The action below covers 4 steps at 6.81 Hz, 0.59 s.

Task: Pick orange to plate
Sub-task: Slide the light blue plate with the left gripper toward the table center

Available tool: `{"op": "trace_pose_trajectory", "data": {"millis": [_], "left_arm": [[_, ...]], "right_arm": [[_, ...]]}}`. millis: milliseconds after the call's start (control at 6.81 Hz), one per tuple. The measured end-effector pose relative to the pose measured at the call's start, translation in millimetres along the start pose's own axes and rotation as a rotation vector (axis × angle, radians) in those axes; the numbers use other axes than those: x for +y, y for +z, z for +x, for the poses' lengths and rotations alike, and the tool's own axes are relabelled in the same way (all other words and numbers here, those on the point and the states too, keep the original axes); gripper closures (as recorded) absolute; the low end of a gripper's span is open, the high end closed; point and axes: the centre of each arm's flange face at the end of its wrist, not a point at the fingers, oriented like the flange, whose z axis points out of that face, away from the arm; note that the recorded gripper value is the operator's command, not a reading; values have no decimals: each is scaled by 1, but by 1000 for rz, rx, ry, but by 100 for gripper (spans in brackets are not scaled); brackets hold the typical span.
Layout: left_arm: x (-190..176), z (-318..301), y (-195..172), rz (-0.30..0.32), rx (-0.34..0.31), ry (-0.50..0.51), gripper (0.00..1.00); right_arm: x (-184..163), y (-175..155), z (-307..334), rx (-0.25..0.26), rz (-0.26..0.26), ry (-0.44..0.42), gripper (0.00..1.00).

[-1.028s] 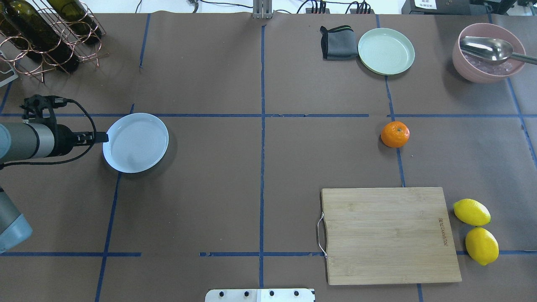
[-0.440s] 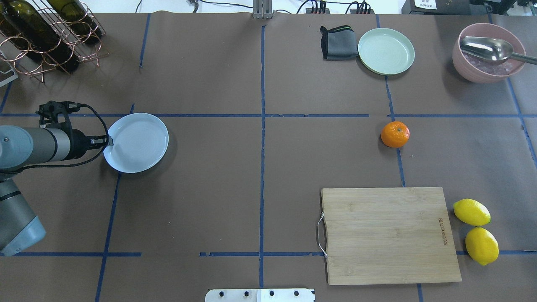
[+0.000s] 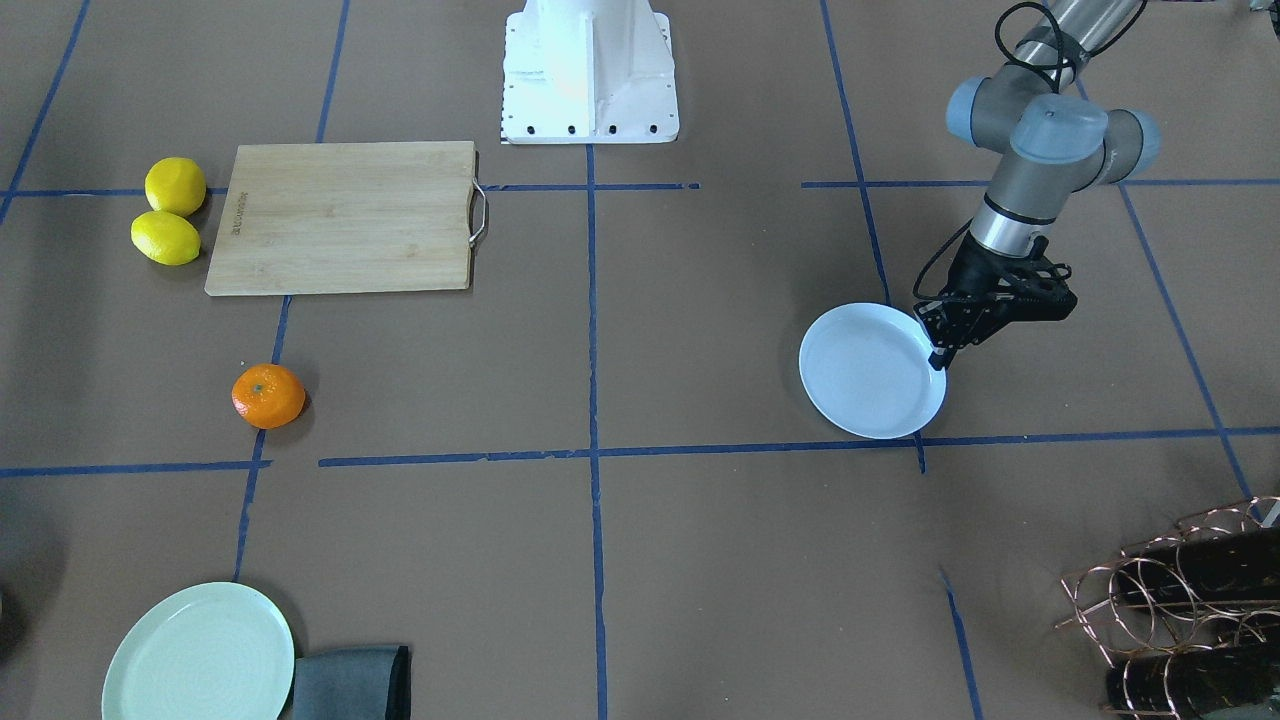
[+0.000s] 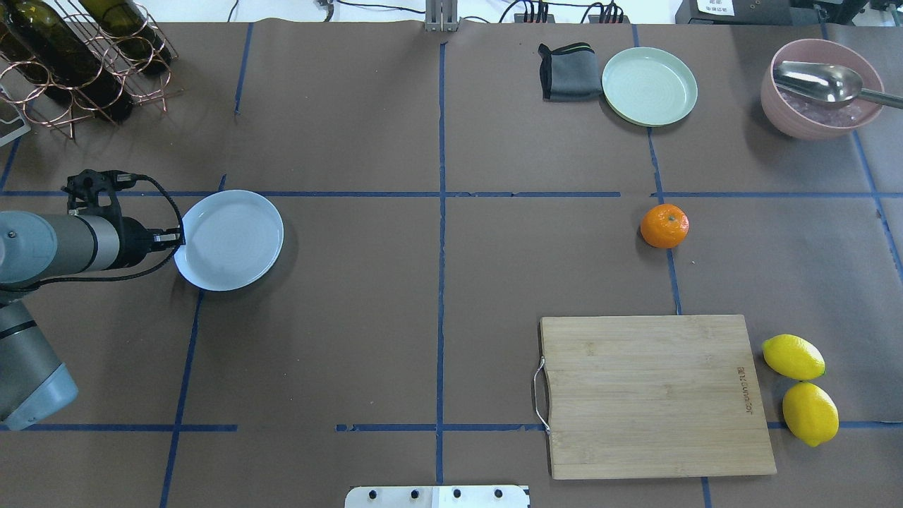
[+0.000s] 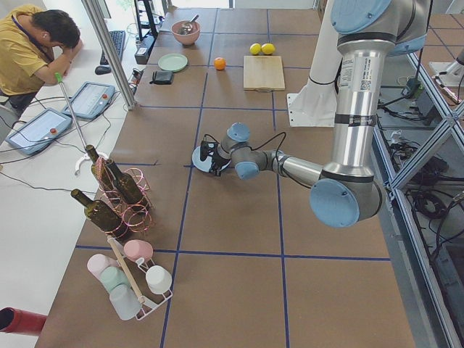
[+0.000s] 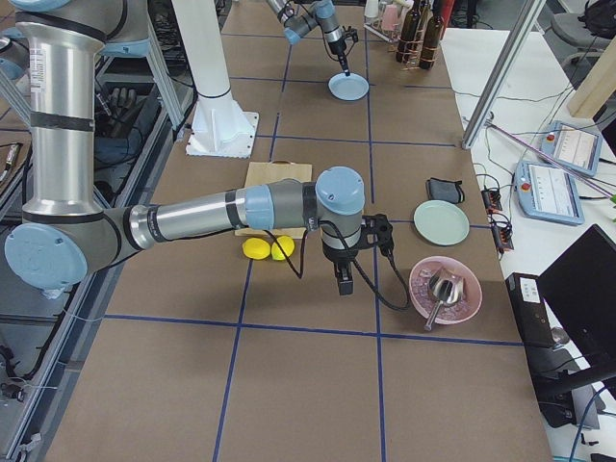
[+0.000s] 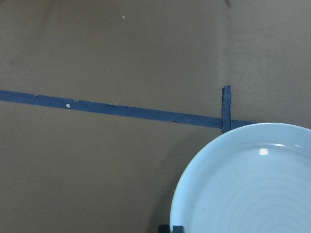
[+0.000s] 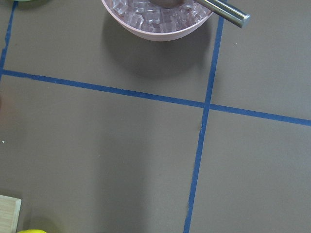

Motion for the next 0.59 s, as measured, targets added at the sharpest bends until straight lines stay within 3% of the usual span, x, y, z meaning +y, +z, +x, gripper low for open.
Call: {"op": "trace_pose_trajectory", "data": {"millis": [294, 587], "left_arm": [[-23, 70, -13, 32, 95, 3, 100], [-44, 167, -14, 25, 110, -64, 100]], "right_arm": [[0, 0, 0, -1, 0, 0, 0], [0, 1, 1, -1, -2, 3, 0]]}}
